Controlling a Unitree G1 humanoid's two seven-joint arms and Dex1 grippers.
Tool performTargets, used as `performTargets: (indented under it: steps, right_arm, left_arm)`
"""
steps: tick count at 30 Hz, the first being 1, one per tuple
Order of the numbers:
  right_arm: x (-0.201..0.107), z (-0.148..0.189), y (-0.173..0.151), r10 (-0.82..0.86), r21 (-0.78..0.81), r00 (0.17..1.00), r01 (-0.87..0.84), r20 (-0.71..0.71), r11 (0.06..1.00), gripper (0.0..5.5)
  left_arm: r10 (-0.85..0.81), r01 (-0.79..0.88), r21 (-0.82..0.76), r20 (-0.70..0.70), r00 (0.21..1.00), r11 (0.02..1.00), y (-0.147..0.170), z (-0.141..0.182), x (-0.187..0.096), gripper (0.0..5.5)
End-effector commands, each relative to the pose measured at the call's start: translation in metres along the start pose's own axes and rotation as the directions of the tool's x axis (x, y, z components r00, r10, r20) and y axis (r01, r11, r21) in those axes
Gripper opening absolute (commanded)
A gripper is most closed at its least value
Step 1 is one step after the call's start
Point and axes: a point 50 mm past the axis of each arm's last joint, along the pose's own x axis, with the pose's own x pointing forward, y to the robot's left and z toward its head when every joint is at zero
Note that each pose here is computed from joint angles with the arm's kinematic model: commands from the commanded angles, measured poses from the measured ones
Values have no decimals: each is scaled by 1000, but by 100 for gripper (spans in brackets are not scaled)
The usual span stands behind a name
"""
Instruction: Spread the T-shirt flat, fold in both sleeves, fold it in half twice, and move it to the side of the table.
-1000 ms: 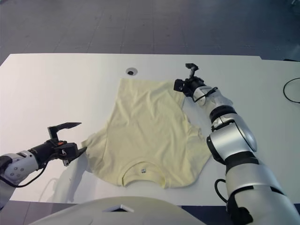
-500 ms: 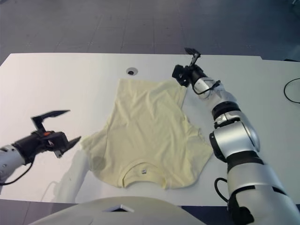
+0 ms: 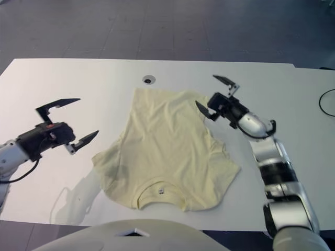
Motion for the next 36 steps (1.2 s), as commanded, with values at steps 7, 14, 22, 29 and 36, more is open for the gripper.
performTargets:
  steps: [7, 14, 22, 29, 36]
  right_arm:
    - [-83, 39, 31, 301, 6, 943, -304, -140, 953, 537]
    - [-92, 24, 35, 368, 8, 889, -380, -272, 925, 537]
    - [-101, 9, 36, 400, 10, 844, -425, -359, 905, 537]
    - [-97, -7, 36, 414, 7, 819, -448, -397, 894, 537]
    - [-109, -18, 47, 510, 50, 738, -547, -442, 836, 537]
  left_arm:
    - [-48, 48, -1, 93, 995, 999, -13, -25, 124, 540]
    - [-46, 42, 40, 111, 993, 998, -22, -15, 157, 540]
    - [12, -18, 83, 65, 998, 996, -26, -8, 178, 540]
    - [74, -68, 146, -42, 996, 987, -27, -15, 185, 540]
    - [31, 15, 197, -226, 974, 980, -44, -42, 174, 540]
